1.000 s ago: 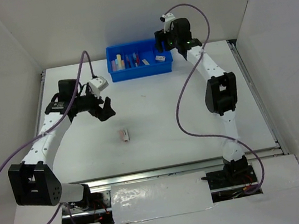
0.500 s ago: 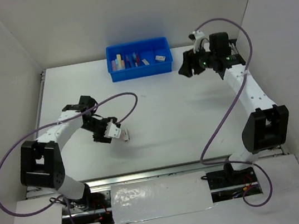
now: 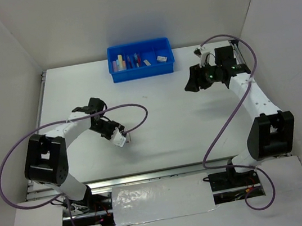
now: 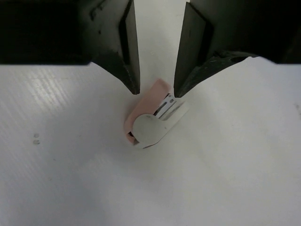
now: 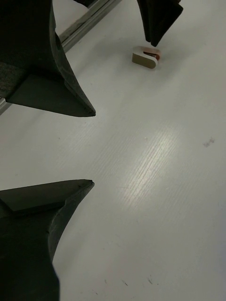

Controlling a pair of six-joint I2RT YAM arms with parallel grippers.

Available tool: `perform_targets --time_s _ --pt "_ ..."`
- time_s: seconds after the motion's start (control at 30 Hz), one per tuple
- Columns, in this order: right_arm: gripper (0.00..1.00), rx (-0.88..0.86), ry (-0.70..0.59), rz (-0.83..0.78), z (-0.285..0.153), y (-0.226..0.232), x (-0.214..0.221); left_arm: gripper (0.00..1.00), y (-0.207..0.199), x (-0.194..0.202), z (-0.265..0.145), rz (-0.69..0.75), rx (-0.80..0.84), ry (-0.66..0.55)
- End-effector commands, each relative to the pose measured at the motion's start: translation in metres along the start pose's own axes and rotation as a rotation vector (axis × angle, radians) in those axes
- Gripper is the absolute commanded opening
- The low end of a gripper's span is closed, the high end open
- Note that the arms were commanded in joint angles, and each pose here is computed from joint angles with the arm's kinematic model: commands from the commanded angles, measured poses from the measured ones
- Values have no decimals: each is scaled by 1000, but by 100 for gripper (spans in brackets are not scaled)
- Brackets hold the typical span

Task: Sort the stationery into containers
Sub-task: Pick up the stapler from the center of the board.

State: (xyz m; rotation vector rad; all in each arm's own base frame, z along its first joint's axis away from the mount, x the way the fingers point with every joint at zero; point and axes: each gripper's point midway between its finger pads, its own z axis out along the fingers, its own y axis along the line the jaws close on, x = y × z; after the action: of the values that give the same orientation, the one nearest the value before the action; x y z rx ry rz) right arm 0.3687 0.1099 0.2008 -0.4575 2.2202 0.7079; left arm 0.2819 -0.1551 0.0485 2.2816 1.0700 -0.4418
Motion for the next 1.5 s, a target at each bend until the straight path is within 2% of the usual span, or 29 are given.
perform_targets --time_s 0.0,0.2,0.63,1.1,1.47 --pt "62 -33 0 -1 -8 10 4 46 31 -26 -13 180 -83 -56" --pt "61 -55 13 23 -3 12 8 33 45 -31 -7 255 -30 -56" --pt "60 -46 15 52 -8 -1 7 32 35 -16 19 317 101 -25" --pt "60 -47 10 80 -10 -11 4 39 24 -2 32 360 258 24" --pt "59 -40 1 101 -16 -20 3 35 9 4 41 467 429 91"
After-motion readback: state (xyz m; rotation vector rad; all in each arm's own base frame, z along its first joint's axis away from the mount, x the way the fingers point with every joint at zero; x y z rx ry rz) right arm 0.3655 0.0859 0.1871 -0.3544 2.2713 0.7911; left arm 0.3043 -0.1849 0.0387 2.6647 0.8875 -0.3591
